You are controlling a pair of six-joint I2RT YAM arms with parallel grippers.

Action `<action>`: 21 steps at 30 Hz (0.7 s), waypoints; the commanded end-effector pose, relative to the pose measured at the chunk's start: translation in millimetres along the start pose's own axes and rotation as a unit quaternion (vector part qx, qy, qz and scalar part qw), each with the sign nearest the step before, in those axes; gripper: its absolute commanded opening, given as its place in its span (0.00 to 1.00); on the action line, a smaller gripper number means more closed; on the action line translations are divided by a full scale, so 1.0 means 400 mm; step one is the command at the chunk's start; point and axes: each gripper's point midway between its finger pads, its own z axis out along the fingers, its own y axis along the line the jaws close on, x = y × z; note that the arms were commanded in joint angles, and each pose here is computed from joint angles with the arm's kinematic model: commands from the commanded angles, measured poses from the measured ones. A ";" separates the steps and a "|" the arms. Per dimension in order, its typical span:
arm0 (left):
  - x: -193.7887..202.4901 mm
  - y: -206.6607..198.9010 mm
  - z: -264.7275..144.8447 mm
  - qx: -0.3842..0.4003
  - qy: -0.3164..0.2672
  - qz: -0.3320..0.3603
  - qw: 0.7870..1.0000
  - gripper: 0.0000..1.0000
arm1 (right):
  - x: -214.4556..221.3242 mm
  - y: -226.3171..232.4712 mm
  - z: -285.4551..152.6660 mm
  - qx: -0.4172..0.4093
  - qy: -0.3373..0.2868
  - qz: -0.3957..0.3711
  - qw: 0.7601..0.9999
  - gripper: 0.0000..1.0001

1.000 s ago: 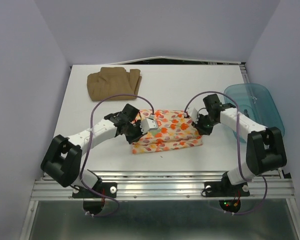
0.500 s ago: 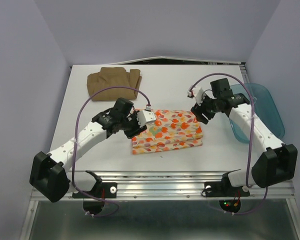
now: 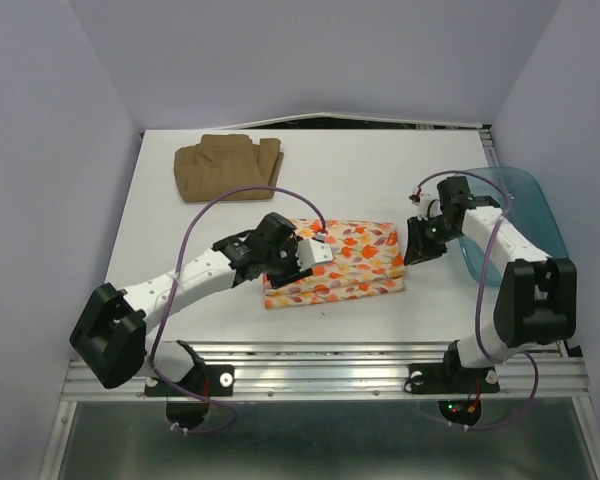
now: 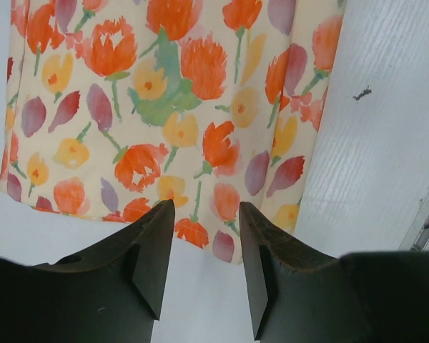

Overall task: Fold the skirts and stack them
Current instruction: Fold the skirt

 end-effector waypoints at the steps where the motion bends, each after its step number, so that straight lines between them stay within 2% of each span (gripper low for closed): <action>1: -0.035 0.005 0.026 -0.022 -0.013 0.008 1.000 0.53 | -0.004 0.017 0.048 -0.028 0.024 0.080 0.996 0.28; 2: -0.039 0.000 0.031 -0.018 -0.013 0.009 1.000 0.53 | 0.002 0.018 0.060 -0.031 0.035 0.103 0.994 0.28; 4: -0.037 -0.006 0.044 -0.013 -0.009 0.008 1.000 0.53 | 0.012 0.011 0.083 -0.035 0.051 0.110 0.992 0.39; 5: -0.038 -0.011 0.048 -0.010 -0.007 0.009 1.000 0.53 | 0.020 0.007 0.096 -0.037 0.062 0.113 0.991 0.48; 7: -0.042 -0.011 0.052 -0.010 -0.008 0.006 1.000 0.53 | 0.028 0.016 0.106 -0.055 0.072 0.115 0.989 0.51; 13: -0.049 -0.021 0.065 0.005 -0.011 0.005 1.000 0.52 | 0.051 0.010 0.148 -0.075 0.094 0.113 0.986 0.43; 21: 0.021 -0.045 0.082 0.027 0.037 0.036 0.998 0.47 | -0.013 0.020 0.096 -0.066 0.059 0.085 0.993 0.48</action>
